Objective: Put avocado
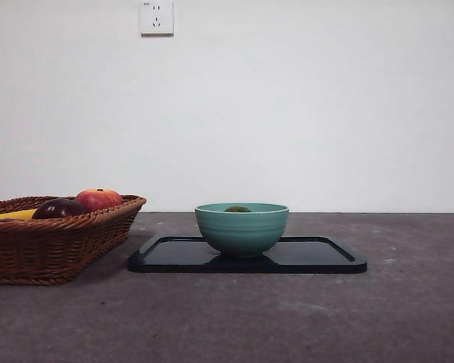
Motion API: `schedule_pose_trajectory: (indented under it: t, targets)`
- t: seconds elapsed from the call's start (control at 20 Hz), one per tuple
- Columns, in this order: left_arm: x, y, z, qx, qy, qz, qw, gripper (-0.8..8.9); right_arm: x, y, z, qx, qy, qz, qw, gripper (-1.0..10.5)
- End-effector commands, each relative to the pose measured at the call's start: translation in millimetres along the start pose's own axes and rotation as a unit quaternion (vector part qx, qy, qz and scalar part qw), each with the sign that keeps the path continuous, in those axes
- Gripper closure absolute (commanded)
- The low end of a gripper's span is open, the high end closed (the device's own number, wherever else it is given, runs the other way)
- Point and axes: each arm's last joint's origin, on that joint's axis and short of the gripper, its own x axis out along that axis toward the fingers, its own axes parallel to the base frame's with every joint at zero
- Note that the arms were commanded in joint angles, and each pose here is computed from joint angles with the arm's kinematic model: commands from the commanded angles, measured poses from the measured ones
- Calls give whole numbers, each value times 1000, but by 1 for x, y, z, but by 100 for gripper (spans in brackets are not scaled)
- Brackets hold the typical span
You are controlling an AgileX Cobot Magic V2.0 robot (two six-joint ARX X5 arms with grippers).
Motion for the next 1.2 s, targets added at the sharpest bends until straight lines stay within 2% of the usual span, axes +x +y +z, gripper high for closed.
schedule_pose_trajectory:
  t: [0.05, 0.9, 1.05, 1.2]
  targets:
    - [2, 0, -8, 16, 15, -6, 1000, 790, -1, 1, 2, 3, -5, 5, 1000, 932]
    - [2, 0, -7, 6, 12, -6, 1000, 790, -1, 1, 2, 3, -5, 5, 1000, 932]
    - [2, 0, -7, 6, 12, -6, 1000, 790, -1, -6, 1, -16, -19, -46, 999, 932]
    - [2, 0, -7, 6, 12, -6, 1000, 790, 14, -19, -5, -22, -98, -139, 985, 932]
